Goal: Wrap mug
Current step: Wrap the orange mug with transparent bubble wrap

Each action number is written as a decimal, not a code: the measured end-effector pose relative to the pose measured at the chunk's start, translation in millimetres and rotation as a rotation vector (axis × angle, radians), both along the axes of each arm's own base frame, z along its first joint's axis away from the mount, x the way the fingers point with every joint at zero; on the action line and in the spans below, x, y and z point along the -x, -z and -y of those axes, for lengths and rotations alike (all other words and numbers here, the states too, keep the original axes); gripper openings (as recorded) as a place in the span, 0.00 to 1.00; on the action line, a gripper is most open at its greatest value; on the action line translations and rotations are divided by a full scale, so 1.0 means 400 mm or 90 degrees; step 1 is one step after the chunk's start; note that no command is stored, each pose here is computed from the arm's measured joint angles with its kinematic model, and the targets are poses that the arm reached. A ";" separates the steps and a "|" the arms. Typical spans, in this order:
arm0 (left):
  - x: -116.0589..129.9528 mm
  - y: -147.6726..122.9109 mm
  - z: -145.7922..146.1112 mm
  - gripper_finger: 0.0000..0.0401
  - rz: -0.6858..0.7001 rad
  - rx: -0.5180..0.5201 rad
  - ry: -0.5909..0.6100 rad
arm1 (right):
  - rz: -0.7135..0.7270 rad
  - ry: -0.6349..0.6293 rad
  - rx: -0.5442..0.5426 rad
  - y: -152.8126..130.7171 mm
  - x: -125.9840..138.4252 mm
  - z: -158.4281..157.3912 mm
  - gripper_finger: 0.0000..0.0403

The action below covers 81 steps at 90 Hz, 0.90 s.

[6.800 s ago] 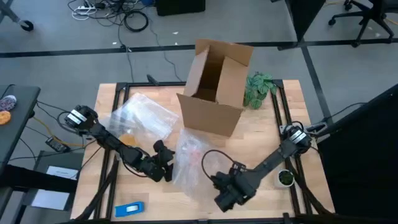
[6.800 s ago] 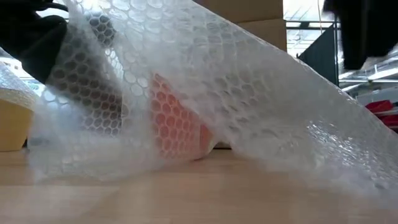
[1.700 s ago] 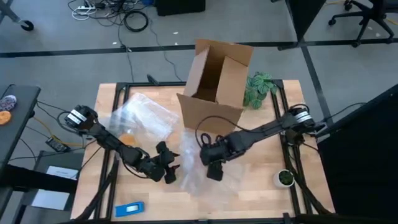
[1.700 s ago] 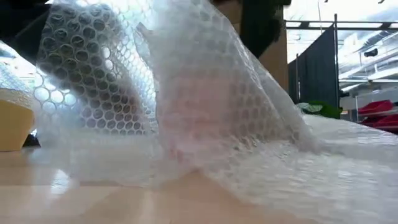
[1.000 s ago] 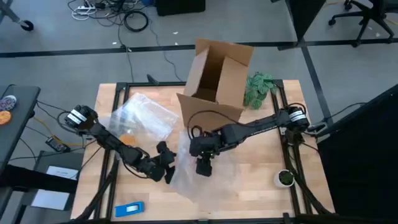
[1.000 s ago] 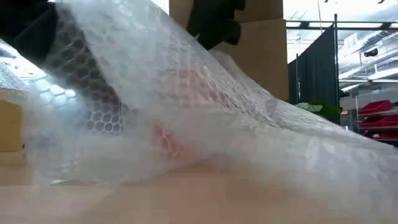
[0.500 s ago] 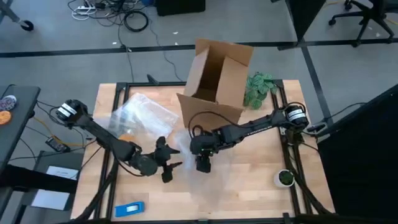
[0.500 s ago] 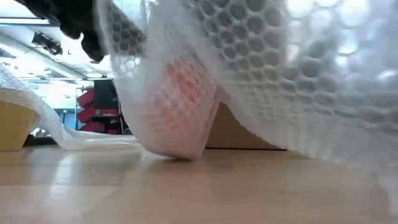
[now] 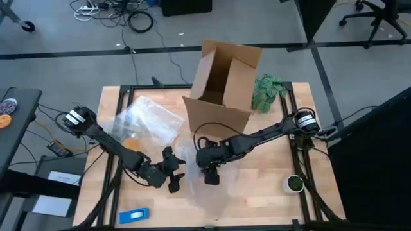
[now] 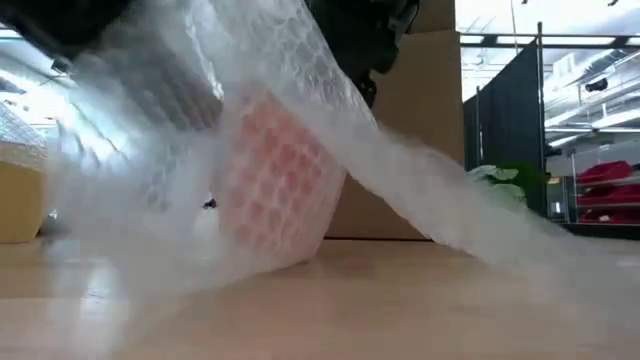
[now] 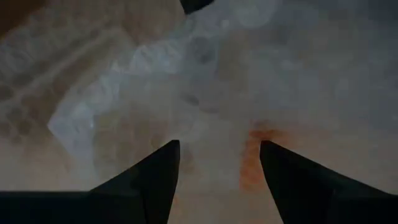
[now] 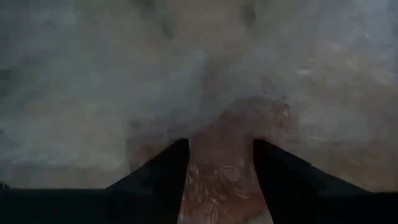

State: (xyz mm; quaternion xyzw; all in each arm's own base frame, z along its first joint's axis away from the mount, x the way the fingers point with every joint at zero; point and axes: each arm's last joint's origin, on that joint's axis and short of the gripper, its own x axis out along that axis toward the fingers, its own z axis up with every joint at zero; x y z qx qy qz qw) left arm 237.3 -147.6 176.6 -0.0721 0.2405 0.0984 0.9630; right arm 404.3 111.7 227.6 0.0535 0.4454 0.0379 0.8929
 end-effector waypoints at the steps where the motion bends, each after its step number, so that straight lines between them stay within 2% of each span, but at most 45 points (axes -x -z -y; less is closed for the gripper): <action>1: 0.000 0.001 0.001 0.52 -0.001 -0.001 0.001 | 0.001 -0.002 0.001 0.000 0.000 -0.002 0.40; 27: 0.008 0.013 0.020 0.52 -0.011 -0.002 0.020 | 0.032 -0.035 -0.006 -0.008 0.004 -0.048 0.40; 47: 0.010 0.014 0.022 0.52 -0.014 -0.010 0.027 | 0.035 -0.028 0.004 -0.008 0.004 -0.047 0.40; 64: 0.021 -0.030 0.020 0.52 -0.014 -0.038 0.048 | 0.035 -0.025 0.020 -0.007 0.000 -0.032 0.38; 81: 0.039 -0.051 0.009 0.52 -0.076 -0.064 0.044 | 0.036 -0.044 0.032 -0.006 0.003 -0.039 0.38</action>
